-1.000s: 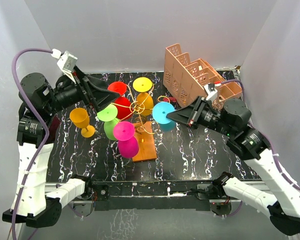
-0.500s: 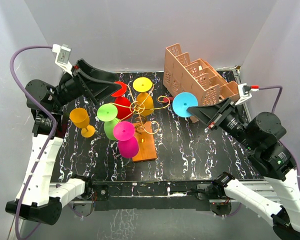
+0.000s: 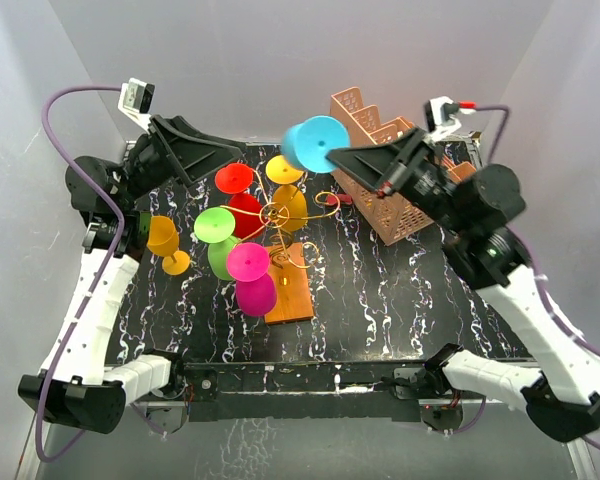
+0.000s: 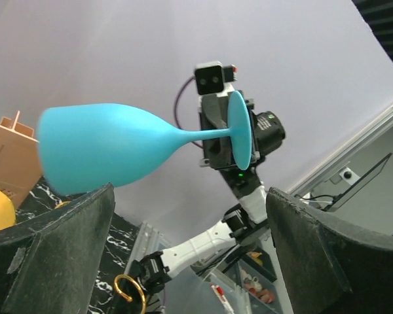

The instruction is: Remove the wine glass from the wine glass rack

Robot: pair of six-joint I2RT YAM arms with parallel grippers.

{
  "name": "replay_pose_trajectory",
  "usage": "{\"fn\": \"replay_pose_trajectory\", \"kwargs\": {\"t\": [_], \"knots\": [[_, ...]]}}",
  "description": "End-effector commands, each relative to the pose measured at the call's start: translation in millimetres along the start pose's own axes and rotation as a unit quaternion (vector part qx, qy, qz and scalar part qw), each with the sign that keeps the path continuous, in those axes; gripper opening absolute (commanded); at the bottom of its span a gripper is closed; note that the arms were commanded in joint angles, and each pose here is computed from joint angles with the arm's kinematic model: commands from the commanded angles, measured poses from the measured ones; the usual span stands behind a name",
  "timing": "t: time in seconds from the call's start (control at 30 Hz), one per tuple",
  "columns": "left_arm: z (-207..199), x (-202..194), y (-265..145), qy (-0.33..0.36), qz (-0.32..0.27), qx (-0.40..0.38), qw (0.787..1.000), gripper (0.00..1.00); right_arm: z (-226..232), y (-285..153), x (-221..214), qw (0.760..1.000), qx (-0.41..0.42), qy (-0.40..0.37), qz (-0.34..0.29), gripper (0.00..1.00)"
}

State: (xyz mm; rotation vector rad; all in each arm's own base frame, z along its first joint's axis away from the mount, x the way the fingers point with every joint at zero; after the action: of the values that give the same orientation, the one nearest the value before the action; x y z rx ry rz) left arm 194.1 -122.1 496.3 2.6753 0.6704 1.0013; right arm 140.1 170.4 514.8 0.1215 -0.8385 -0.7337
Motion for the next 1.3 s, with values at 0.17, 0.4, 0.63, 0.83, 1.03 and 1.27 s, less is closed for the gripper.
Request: {"fn": "replay_pose_trajectory", "kwargs": {"t": [0.17,0.4,0.63,0.83,1.03,1.27], "knots": [[-35.8,-8.0,-13.2,-0.004,-0.083,-0.007,0.997,0.97,48.0,12.6,20.8,0.973,0.228,0.042,-0.002,0.08],[-32.3,-8.4,-16.9,-0.014,-0.123,0.026,0.992,0.97,55.7,5.1,21.3,0.960,0.276,0.051,-0.003,0.08],[-25.4,-9.6,-15.3,-0.035,-0.115,0.002,0.993,0.97,58.3,1.6,20.5,0.952,0.300,0.060,0.001,0.08],[-28.7,-14.3,-15.1,-0.053,-0.069,-0.086,0.992,0.87,43.3,12.5,12.5,0.950,0.296,0.094,0.026,0.08],[-39.4,-17.0,-17.2,-0.021,-0.049,-0.117,0.992,0.68,25.0,19.5,1.1,0.946,0.296,0.125,0.046,0.08],[-43.9,-21.0,-20.5,-0.004,-0.042,-0.132,0.990,0.45,12.1,22.4,-4.8,0.951,0.273,0.141,0.033,0.08]]}}
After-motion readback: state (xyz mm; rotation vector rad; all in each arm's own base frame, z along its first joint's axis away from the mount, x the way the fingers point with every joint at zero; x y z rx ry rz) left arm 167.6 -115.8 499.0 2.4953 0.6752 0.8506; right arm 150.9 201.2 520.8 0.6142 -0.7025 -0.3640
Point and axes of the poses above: each gripper's point midway between its finger pads, its own y axis out along the fingers, its own z axis along the line the jaws close on, x = y × z, the point moved 10 cm from there along -y, back along the fingers, and after that the axes turned 9 degrees about -y, right-handed, at the moved point
